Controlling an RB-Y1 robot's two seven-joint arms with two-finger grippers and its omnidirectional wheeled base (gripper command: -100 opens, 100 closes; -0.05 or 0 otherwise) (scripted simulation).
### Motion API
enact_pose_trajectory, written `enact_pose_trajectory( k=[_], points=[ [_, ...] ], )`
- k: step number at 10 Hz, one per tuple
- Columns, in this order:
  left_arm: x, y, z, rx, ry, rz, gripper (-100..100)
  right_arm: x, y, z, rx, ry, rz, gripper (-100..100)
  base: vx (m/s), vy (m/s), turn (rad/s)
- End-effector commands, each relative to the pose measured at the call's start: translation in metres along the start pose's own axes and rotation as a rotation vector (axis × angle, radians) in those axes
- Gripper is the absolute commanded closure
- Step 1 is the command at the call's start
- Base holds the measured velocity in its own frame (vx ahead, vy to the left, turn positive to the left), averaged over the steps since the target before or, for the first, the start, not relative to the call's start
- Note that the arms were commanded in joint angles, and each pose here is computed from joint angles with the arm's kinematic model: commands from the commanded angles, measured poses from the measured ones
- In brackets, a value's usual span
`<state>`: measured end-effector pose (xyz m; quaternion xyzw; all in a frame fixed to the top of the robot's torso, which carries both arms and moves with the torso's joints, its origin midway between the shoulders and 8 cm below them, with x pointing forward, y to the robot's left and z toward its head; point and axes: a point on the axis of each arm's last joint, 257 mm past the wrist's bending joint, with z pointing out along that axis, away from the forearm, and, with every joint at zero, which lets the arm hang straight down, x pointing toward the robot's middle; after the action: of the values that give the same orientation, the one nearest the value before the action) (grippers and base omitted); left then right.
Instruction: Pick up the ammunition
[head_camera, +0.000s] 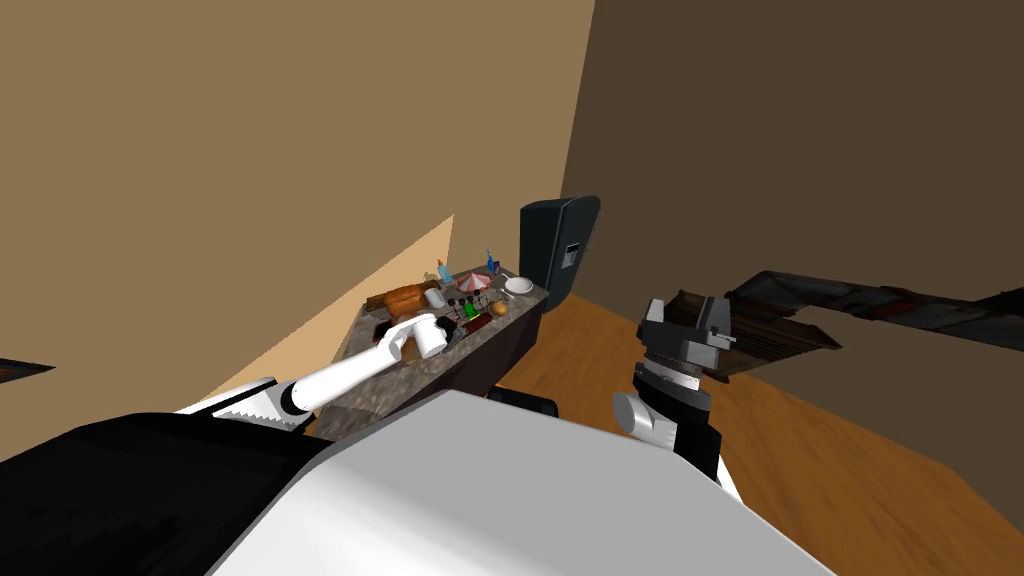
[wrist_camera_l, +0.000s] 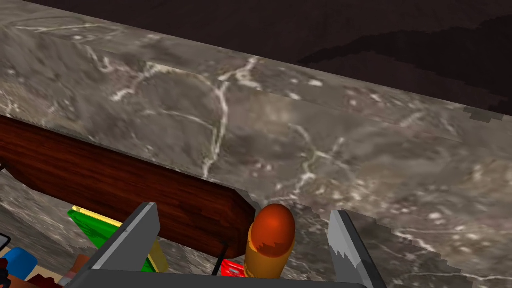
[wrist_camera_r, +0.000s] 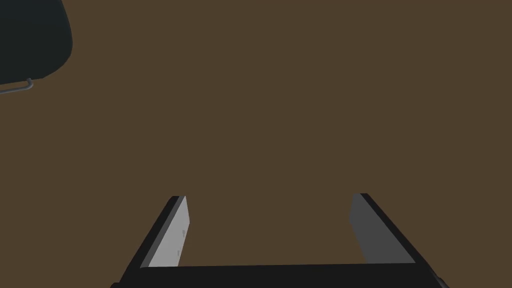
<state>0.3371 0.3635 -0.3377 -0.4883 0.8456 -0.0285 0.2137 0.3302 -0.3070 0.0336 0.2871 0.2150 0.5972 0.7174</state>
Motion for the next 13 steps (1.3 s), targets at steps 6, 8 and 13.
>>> enact_pose_trajectory(
  k=[6,8,13],
  points=[
    [0.0094,0.0064,-0.0017,-0.005,-0.012,-0.039,100,0.0000,0.0000,0.0000,0.000,0.000,0.000,0,-0.004,0.029,-0.059],
    [0.0095,0.0087,-0.0012,-0.011,-0.012,-0.038,100,0.0000,0.0000,0.0000,0.000,0.000,0.000,0,-0.004,0.000,0.009],
    [0.0029,0.0020,-0.0006,-0.003,-0.002,-0.015,100,-0.0001,0.0000,-0.0001,0.000,0.000,0.000,0,0.007,-0.018,0.065]
  ],
)
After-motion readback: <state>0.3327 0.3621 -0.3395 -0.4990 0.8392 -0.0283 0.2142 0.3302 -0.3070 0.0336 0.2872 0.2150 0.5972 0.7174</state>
